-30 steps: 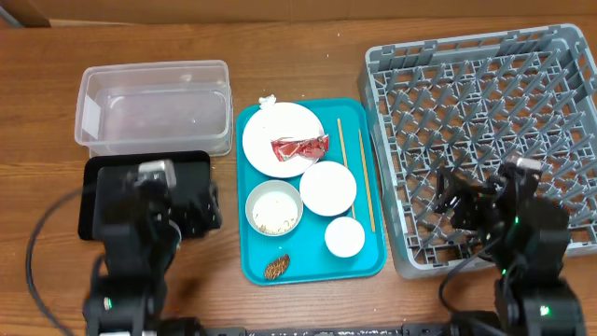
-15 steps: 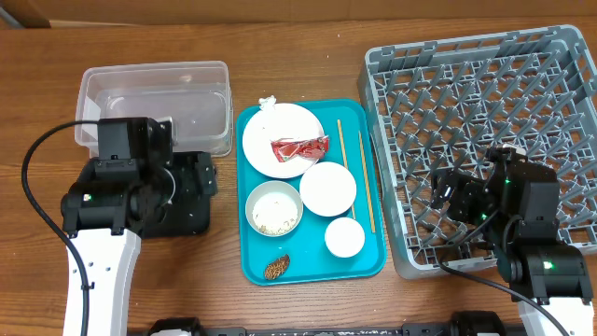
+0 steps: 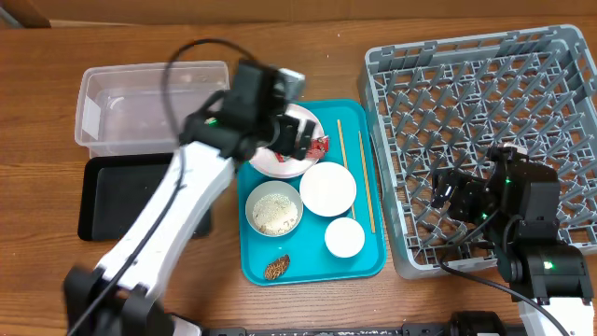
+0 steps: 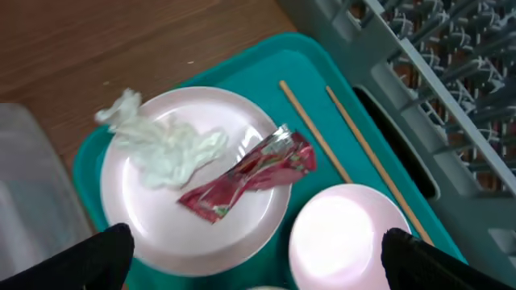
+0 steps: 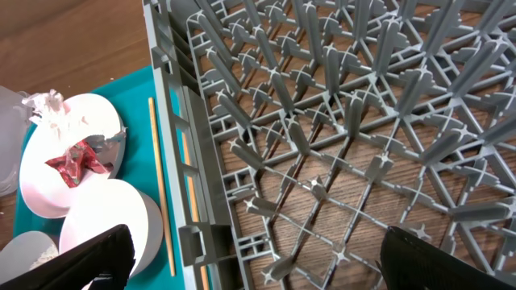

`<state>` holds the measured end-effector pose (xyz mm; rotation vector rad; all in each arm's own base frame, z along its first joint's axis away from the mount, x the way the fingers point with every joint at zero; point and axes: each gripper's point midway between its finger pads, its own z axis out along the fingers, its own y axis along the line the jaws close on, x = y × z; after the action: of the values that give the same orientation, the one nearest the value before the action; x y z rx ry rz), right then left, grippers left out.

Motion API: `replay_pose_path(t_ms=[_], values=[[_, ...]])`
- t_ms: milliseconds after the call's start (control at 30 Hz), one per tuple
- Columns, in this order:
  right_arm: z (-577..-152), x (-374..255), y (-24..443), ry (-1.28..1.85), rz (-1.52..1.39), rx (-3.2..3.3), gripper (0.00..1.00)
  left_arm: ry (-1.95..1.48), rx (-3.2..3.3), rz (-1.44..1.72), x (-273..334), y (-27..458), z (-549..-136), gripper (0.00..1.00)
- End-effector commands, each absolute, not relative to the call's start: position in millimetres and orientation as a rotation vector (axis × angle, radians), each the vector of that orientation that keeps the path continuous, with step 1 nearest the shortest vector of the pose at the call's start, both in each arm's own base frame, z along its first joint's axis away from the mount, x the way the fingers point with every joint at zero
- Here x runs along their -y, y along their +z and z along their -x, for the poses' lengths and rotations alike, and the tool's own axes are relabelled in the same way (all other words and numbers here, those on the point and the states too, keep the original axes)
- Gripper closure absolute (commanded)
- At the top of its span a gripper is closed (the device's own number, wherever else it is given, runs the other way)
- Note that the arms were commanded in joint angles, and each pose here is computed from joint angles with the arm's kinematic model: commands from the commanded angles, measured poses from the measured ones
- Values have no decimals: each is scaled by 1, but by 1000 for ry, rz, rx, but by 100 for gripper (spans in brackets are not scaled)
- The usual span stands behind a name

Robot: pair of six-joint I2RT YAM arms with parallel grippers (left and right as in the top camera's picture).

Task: Sort waste into correct bins and load items into the dishwasher
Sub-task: 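Reach the left gripper to the red wrapper on the white plate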

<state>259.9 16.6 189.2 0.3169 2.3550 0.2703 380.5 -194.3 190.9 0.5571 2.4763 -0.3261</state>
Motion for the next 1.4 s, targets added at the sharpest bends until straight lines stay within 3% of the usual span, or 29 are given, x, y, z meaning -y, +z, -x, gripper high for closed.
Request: replay_pose_path(t_ms=[0,200,400,500,600,667,733,800,933,1033,1067,1100,1133,1267,1300,1333,1367], values=[[-262,-14,203,255,-312,-2317,0,-290,-2442,-687,226,173,-396,0],[-261,-14,201,255,-313,-2325,0,-281,-2516,-776,252,114,-400,0],[-261,-14,201,254,-313,-2325,0,-247,-2510,-805,255,90,-412,0],[-261,-14,201,254,-313,-2325,0,-242,-2539,-815,256,72,-413,5],[-261,-14,201,254,-313,-2325,0,-237,-2562,-824,256,61,-411,25],[-261,-14,201,254,-313,-2326,0,-236,-2569,-826,255,58,-411,46],[-261,-14,201,254,-313,-2325,0,-235,-2570,-826,255,58,-411,74],[-261,-14,201,254,-313,-2326,0,-235,-2569,-826,255,58,-411,96],[-261,-14,201,254,-314,-2328,0,-238,-2569,-817,256,62,-412,96],[-261,-14,201,254,-314,-2329,0,-228,-2580,-812,254,74,-411,96],[-260,-14,200,254,-314,-2329,0,-201,-2581,-805,251,78,-413,92],[-260,-14,200,254,-314,-2329,0,-177,-2582,-800,248,84,-415,59],[-261,-14,201,254,-314,-2329,0,-166,-2582,-797,247,90,-416,48],[-260,-14,200,254,-314,-2329,0,-181,-2633,-695,246,123,-416,35],[-260,-14,200,254,-314,-2330,0,-206,-2703,-532,242,126,-412,10],[-260,-14,200,254,-315,-2331,0,-228,-2789,-319,235,124,-404,0],[-260,-14,200,254,-315,-2331,0,-254,-2855,-116,230,120,-397,0]])
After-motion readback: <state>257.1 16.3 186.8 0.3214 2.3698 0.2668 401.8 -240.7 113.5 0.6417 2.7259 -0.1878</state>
